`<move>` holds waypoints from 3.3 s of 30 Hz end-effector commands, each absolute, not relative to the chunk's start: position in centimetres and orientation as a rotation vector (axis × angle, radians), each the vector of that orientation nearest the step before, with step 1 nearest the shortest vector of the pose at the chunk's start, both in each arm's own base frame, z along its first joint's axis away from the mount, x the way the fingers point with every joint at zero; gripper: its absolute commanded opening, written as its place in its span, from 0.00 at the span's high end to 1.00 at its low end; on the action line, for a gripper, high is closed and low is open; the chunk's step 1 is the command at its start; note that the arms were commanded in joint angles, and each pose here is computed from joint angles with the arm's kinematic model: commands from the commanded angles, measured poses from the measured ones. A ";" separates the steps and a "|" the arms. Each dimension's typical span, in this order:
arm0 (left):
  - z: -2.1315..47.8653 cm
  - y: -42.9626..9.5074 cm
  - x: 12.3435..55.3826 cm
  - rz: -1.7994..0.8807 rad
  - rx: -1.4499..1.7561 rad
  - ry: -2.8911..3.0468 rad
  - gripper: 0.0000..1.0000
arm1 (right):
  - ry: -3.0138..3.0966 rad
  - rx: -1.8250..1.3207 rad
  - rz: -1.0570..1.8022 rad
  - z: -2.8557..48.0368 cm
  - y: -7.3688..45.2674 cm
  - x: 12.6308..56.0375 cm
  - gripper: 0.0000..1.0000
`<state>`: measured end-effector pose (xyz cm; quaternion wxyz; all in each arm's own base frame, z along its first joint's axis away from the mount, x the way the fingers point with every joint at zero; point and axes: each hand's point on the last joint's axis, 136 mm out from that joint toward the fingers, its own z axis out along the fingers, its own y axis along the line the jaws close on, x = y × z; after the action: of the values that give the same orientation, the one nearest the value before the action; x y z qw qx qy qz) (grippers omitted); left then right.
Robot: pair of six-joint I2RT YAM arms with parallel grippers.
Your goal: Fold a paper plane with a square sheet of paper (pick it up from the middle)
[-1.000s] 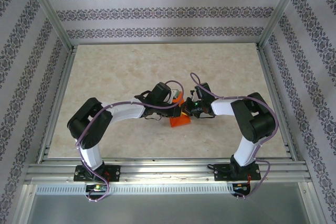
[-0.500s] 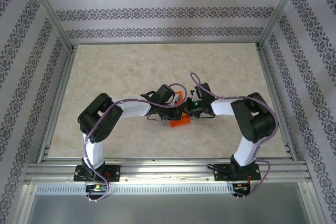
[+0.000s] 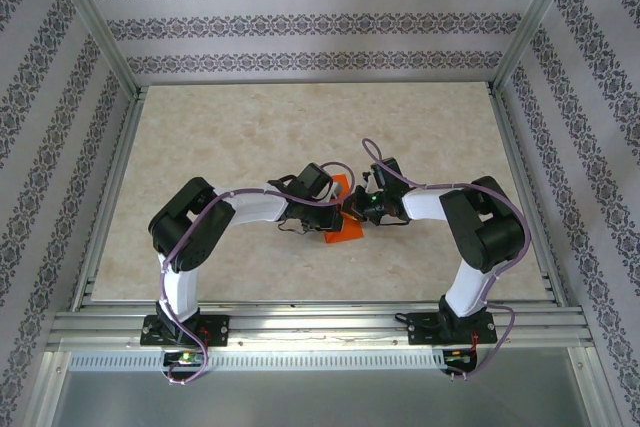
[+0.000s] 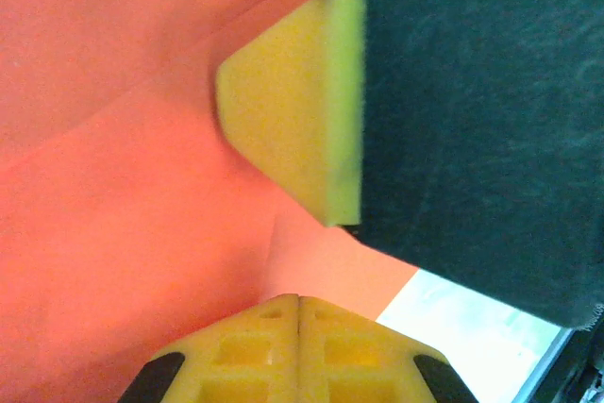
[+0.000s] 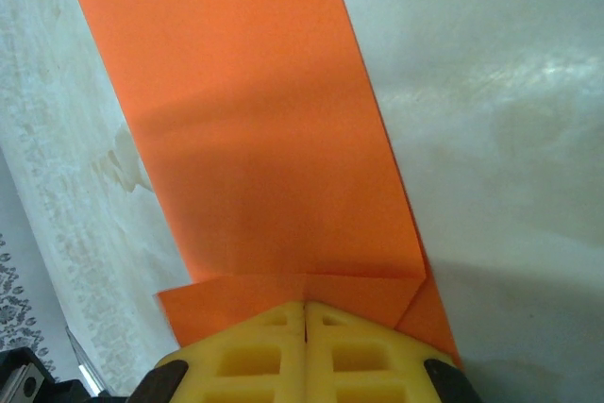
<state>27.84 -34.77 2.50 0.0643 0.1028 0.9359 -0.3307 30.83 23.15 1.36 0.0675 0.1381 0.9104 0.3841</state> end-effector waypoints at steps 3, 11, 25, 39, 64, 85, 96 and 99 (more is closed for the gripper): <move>0.7 -33.1 26.5 -0.907 0.327 2.884 1.00 | 2.905 0.543 0.950 -3.3 20.3 27.9 1.00; 0.4 -32.4 25.7 -0.914 0.301 2.886 1.00 | 2.916 0.553 0.933 -3.6 19.9 27.8 1.00; 0.6 -30.8 24.0 -0.914 0.268 2.892 0.98 | 2.924 0.560 0.923 -3.8 19.8 27.6 1.00; 3.9 -30.2 23.6 -0.966 0.281 2.783 0.99 | 2.909 0.556 0.940 -3.2 20.0 27.8 1.00; 0.0 -31.6 22.9 -1.007 0.265 2.884 1.00 | 2.907 0.562 0.961 -3.1 20.1 27.9 1.00; 6.7 -33.1 25.6 -1.191 0.191 2.594 1.00 | 2.898 0.561 0.977 -2.8 20.2 27.8 1.00; 2.9 -33.8 29.4 -1.038 0.075 2.675 1.00 | 2.868 0.546 1.018 -1.9 20.6 28.3 1.00; 1.3 -33.5 28.7 -1.021 0.065 2.728 1.00 | 2.861 0.539 1.021 -1.6 20.6 28.5 1.00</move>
<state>28.58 -34.04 2.28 0.1269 0.0368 0.9232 -0.3608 30.67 23.12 1.42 0.0627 0.1376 0.9075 0.3919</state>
